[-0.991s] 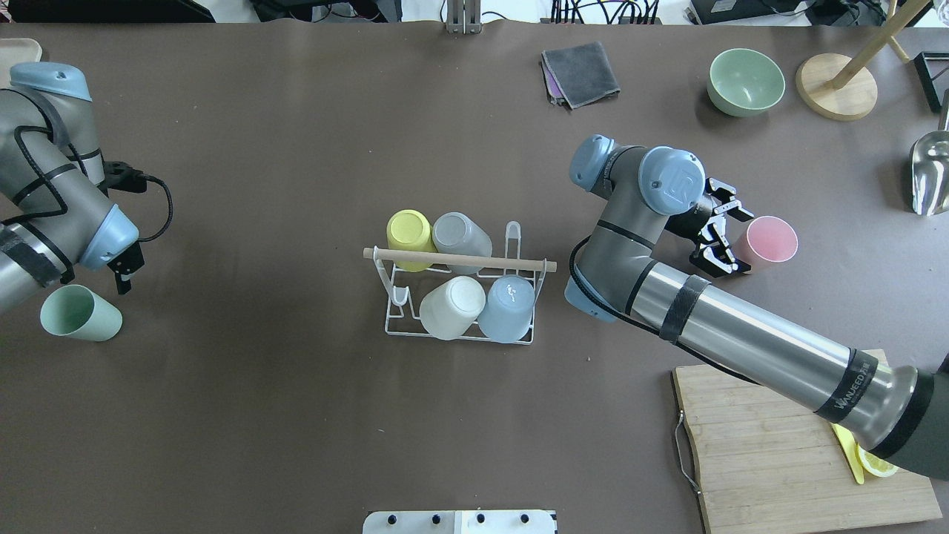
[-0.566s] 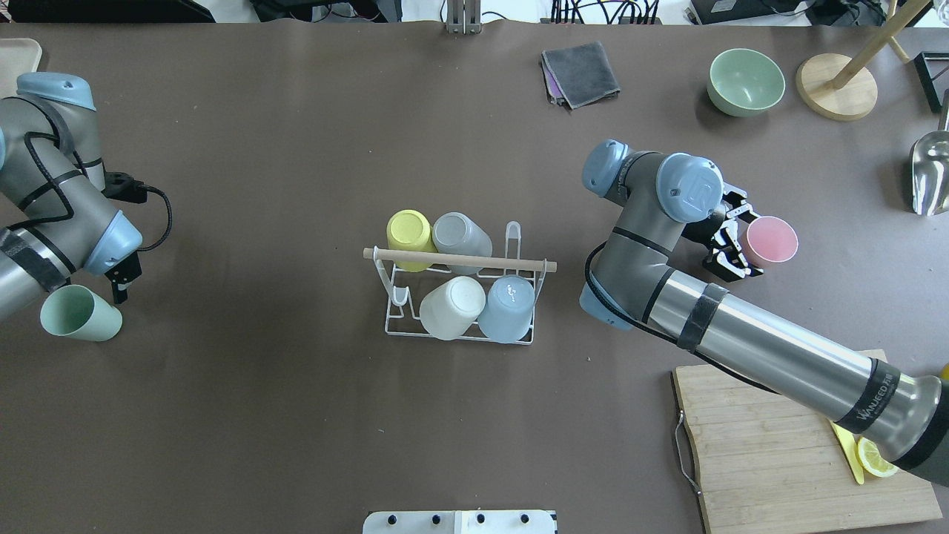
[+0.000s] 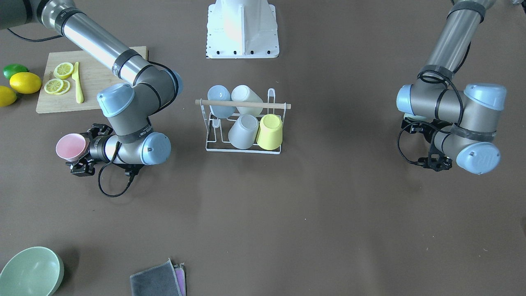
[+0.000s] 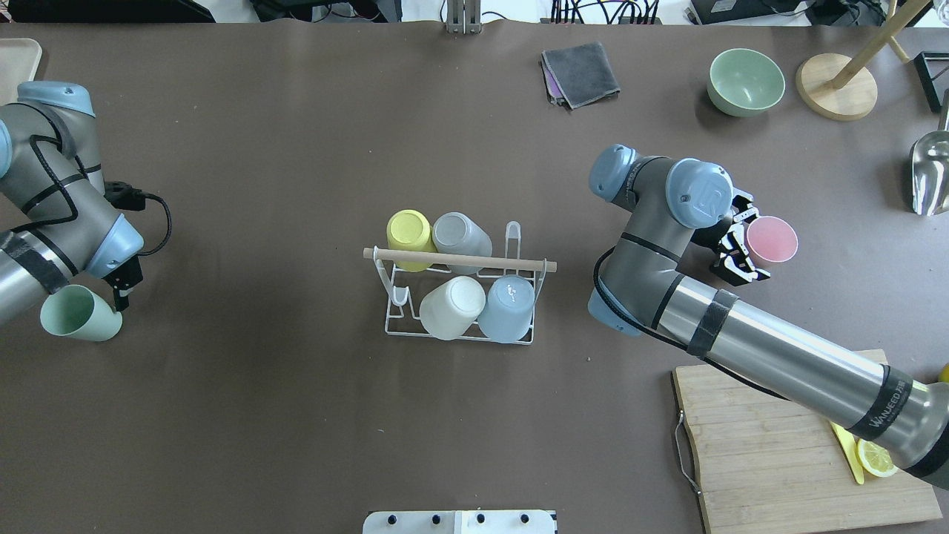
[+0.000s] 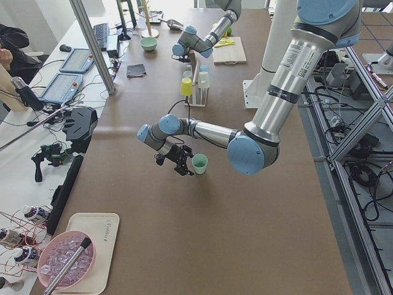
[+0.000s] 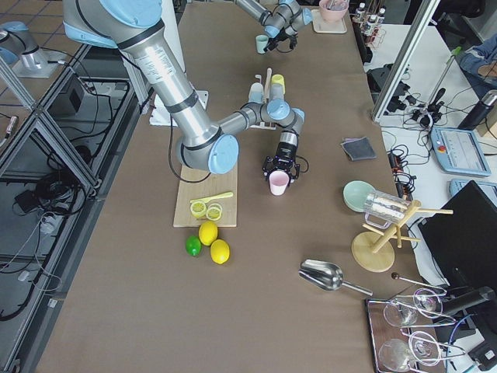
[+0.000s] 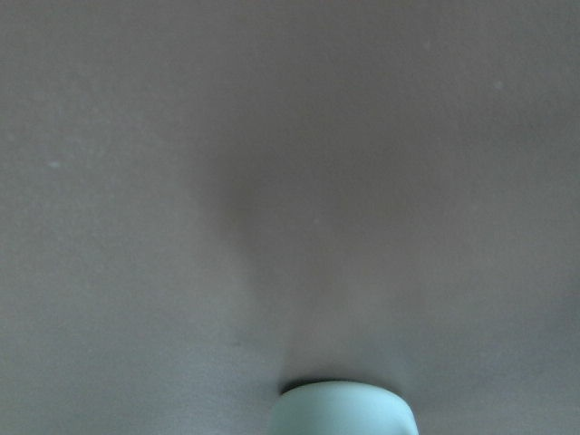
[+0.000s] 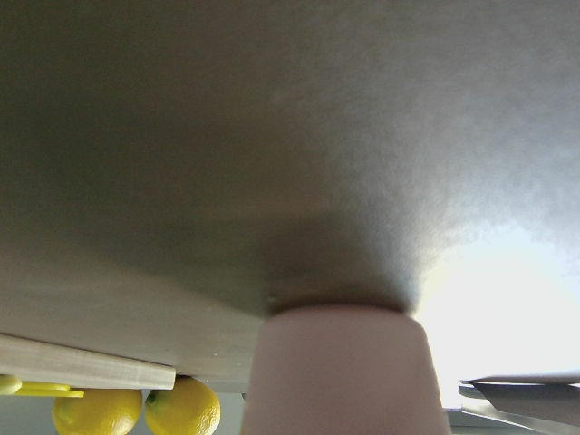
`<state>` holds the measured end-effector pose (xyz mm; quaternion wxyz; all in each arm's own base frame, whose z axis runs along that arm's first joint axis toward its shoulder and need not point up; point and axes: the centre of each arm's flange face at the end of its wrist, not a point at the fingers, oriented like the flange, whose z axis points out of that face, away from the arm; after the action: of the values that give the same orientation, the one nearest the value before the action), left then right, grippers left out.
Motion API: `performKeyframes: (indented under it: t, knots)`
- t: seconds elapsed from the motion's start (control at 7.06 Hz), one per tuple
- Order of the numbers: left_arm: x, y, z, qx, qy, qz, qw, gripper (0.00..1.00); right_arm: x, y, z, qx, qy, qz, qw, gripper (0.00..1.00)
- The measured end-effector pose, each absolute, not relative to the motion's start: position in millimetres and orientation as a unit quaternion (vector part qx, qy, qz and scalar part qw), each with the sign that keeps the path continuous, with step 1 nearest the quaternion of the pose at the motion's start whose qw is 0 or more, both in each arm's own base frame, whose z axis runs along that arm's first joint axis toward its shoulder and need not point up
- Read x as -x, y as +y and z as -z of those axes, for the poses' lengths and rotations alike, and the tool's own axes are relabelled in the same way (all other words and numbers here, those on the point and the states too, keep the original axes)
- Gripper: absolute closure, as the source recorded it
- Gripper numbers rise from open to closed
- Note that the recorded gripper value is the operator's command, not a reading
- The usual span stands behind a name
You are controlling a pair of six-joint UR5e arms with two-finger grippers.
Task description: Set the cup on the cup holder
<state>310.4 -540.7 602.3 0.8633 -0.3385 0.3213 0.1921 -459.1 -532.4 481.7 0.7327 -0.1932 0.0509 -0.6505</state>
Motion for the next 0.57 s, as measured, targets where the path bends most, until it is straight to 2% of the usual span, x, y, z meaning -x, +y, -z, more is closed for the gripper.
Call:
performKeyframes:
  t: [0.57]
  knots:
    - [-320,-529,-608,0.364,0.312,-0.189,0.857,0.02,446,-520,-490,0.185,0.050,0.653,0.733,0.01]
